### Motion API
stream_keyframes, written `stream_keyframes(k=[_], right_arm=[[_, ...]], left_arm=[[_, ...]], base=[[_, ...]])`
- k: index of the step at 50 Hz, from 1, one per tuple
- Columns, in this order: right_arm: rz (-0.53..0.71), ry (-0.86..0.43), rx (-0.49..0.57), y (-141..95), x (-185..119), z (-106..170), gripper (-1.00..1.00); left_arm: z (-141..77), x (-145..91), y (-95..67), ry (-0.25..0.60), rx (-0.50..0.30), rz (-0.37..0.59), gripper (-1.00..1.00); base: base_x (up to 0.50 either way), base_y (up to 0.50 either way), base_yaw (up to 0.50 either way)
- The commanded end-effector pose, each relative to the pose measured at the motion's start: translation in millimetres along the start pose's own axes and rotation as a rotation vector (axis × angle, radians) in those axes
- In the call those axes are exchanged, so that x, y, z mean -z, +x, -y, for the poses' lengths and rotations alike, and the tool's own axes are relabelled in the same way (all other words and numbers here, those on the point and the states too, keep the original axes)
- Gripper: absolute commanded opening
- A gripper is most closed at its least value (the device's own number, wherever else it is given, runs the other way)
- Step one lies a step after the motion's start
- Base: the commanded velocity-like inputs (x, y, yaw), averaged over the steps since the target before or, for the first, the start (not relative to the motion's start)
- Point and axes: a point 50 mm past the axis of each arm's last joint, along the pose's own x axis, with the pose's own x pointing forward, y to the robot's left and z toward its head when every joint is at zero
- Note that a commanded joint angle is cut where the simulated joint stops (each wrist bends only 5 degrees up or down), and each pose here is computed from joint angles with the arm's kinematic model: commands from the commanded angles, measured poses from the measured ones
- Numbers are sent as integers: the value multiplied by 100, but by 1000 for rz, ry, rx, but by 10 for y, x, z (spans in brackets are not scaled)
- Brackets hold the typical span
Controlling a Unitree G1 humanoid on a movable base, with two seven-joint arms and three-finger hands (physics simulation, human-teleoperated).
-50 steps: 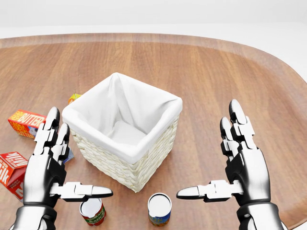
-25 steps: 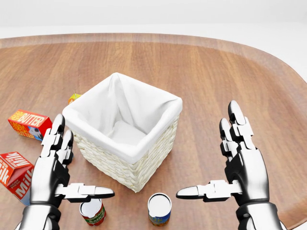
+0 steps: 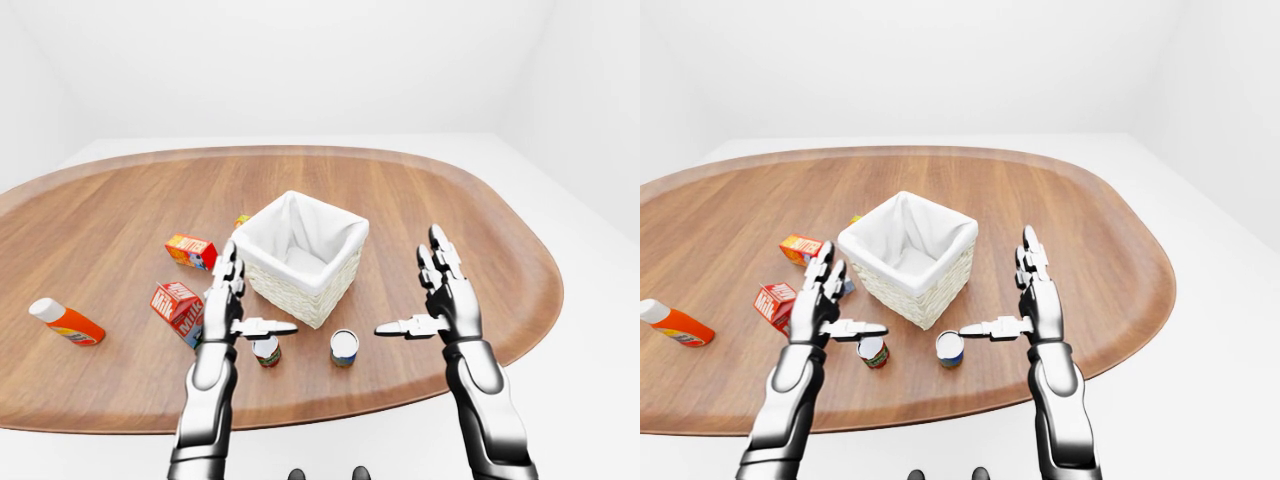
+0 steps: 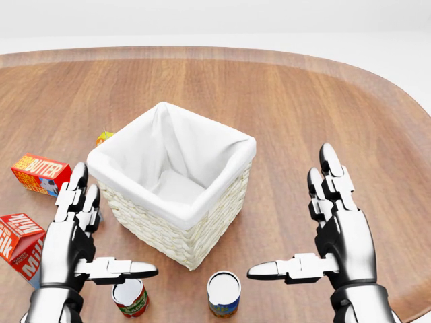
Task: Pick up the tomato sauce, and put it in the basket.
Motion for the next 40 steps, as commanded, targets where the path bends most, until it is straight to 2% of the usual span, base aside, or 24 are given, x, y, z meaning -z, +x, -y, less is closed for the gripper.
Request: stream_keyframes(k=[1, 6, 12, 17, 24, 35, 40], right_arm=[[-15, 0, 2, 7, 37, 7, 100], [-9, -1, 5, 17, 23, 14, 100], [-12, 0, 10, 28, 32, 30, 100], [-6, 0, 15, 35, 18, 44, 100], [2, 1, 19, 40, 0, 57, 100], [-20, 2, 19, 48, 52, 60, 100], [-20, 2, 19, 47, 52, 56, 100]], left_arm=[[-28, -18, -6, -14, -6, 9, 100], [-57, 9, -19, 5, -38, -5, 100], [-79, 40, -44, -32, -58, -15, 100], [-61, 74, -61, -55, -33, -27, 100], [-72, 69, -62, -31, -44, -27, 100], [-81, 202, -63, -34, -54, -85, 100], [-83, 242, -80, -9, -67, -104, 100]], base=[[0, 0, 0], [0, 0, 0], [0, 0, 0], [0, 0, 0], [0, 0, 0], [0, 0, 0], [0, 0, 0]])
